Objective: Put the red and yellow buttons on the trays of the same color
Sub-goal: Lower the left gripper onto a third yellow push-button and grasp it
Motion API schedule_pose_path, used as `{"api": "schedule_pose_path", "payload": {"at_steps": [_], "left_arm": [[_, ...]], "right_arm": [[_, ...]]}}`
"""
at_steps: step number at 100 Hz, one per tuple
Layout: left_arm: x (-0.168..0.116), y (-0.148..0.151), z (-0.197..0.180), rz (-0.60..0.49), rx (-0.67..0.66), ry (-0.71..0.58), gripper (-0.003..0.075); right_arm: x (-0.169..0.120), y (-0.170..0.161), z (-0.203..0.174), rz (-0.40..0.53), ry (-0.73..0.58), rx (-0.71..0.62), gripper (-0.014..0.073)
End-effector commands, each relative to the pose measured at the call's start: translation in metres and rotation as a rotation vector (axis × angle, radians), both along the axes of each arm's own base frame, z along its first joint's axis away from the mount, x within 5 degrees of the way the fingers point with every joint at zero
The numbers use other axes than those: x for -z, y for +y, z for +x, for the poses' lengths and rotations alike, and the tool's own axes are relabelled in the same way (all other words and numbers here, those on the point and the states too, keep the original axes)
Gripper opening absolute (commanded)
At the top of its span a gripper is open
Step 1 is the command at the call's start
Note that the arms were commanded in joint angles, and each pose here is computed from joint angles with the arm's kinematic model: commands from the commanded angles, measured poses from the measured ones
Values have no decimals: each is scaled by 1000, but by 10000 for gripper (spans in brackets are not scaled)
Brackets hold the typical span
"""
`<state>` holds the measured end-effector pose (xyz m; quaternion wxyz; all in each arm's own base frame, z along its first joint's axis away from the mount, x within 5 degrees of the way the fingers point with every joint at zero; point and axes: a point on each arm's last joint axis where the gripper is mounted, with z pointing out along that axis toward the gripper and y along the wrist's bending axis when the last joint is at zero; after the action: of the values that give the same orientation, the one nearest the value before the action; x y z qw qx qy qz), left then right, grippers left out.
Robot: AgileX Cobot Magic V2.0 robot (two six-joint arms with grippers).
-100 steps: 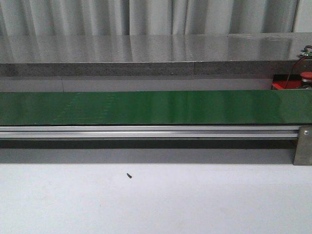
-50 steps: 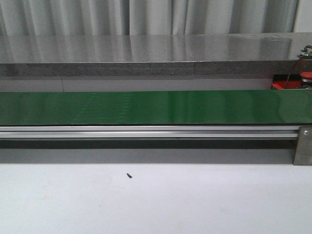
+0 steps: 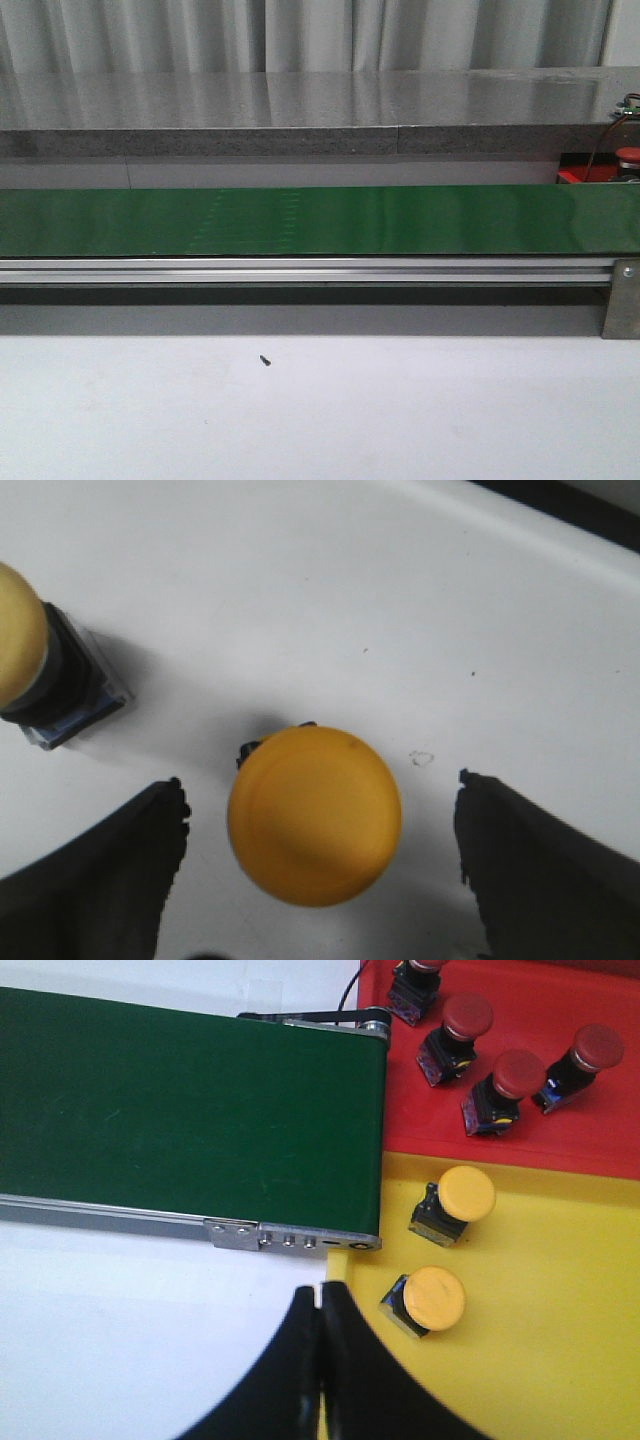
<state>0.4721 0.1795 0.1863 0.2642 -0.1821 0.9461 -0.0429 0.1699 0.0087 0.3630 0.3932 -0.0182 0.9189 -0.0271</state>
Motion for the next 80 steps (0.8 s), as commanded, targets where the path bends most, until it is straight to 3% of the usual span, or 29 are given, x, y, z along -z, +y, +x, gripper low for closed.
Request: {"api": "schedule_pose_path", "payload": {"at_steps": [1, 51, 80], "left_arm": [[-40, 3, 2, 24, -37, -135, 523], [-43, 6, 7, 56, -57, -200, 521], [-43, 6, 7, 57, -58, -202, 420]], "right_arm": [[-16, 0, 0, -1, -97, -7, -70], [-16, 0, 0, -1, -97, -7, -70], [-16, 0, 0, -1, -97, -7, -70]]}}
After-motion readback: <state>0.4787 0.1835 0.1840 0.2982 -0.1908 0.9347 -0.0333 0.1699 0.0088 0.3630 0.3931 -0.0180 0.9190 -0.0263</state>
